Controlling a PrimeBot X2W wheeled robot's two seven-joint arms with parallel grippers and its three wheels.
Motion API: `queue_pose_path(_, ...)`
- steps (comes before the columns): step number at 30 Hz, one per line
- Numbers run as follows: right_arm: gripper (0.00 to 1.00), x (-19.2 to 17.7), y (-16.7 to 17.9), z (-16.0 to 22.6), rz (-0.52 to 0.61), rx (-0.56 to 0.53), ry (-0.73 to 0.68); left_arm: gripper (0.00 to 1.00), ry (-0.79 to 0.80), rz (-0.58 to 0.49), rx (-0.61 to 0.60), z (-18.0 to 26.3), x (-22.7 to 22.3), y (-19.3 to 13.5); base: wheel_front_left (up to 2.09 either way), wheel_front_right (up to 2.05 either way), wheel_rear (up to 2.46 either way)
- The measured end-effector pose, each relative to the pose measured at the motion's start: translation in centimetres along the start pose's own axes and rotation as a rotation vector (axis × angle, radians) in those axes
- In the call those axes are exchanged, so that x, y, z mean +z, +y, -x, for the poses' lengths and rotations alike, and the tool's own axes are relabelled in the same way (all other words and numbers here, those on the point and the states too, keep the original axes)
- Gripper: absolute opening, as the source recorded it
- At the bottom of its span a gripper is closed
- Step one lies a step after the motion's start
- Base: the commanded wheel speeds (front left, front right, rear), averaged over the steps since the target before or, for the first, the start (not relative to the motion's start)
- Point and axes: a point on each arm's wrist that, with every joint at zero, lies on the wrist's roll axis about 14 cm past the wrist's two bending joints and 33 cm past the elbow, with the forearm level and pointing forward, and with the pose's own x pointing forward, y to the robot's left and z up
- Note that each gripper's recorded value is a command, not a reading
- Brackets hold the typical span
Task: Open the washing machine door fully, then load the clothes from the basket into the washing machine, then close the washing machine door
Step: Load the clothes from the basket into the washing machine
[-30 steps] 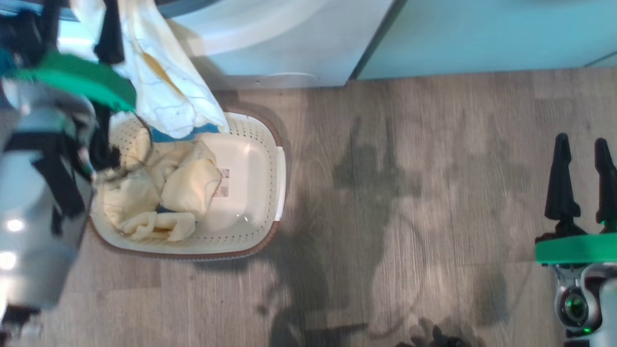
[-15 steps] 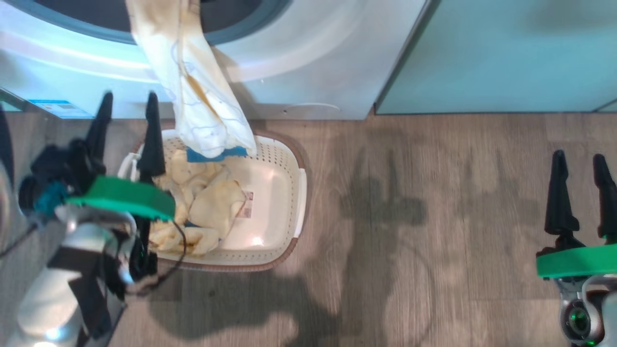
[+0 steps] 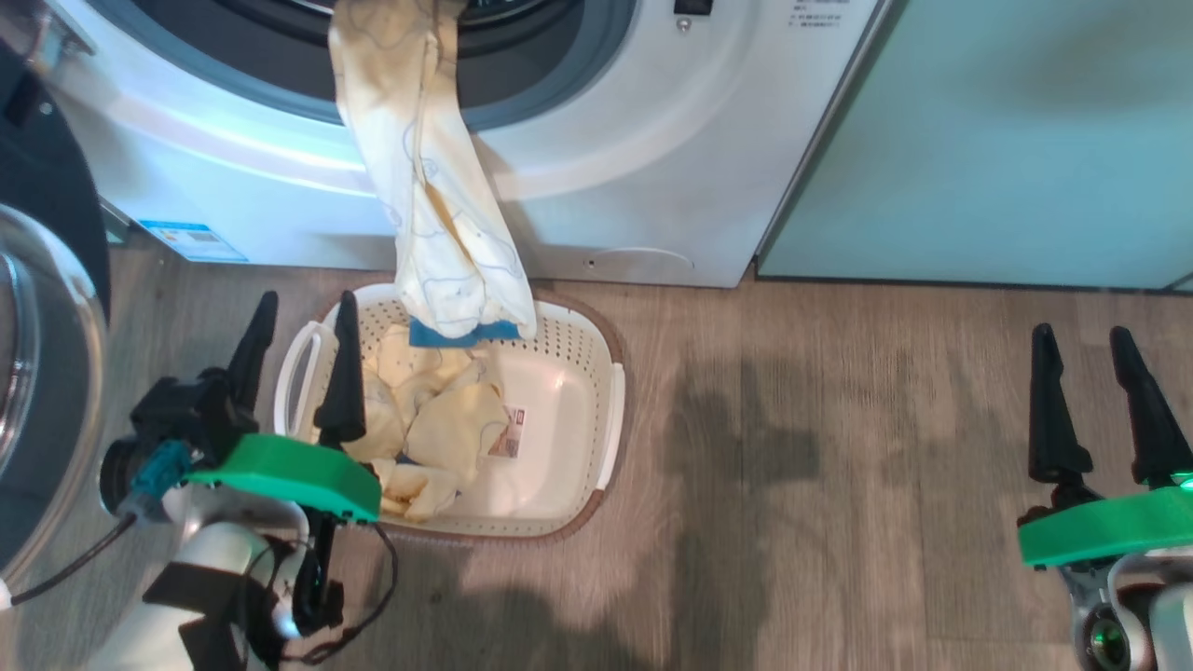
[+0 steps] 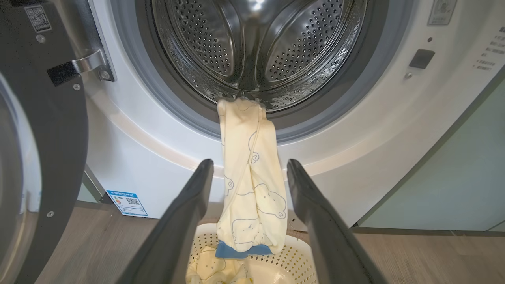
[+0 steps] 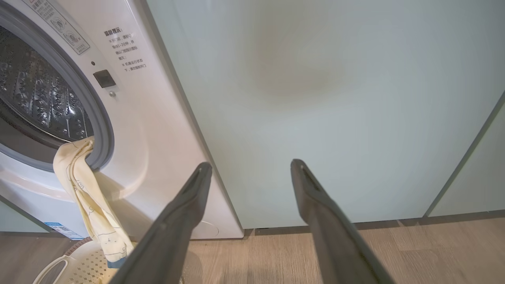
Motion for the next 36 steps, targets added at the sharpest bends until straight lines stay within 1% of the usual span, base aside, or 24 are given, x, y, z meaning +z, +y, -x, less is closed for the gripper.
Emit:
queue_pose_path(7, 1.00, 0.9, 1.0, 0.3, 0.005, 0.028, -0.018, 1.00, -0.001, 0.016, 0.004, 1.2, 0.5, -0.1, 0.00, 0.00, 0.00)
queue_pose_path(13, 1.00, 0.6, 1.2, 1.1, 0.001, 0.032, 0.000, 1.00, 0.007, 0.016, 0.003, 2.0, 0.4, -0.2, 0.00, 0.00, 0.00)
queue_pose_path(24, 1.00, 1.0, 1.8, 1.2, 0.001, 0.048, -0.006, 1.00, 0.012, 0.024, 0.009, 2.4, 0.4, -0.1, 0.00, 0.00, 0.00)
queue_pose_path(29, 1.00, 0.9, 1.9, 1.1, 0.001, 0.051, -0.001, 1.00, 0.024, 0.026, 0.006, 2.3, 0.0, -0.2, 0.00, 0.00, 0.00)
queue_pose_path(36, 1.00, 0.1, 1.6, 0.9, 0.000, 0.044, 0.021, 1.00, 0.078, 0.038, 0.013, 1.9, -1.9, -0.1, 0.00, 0.00, 0.00)
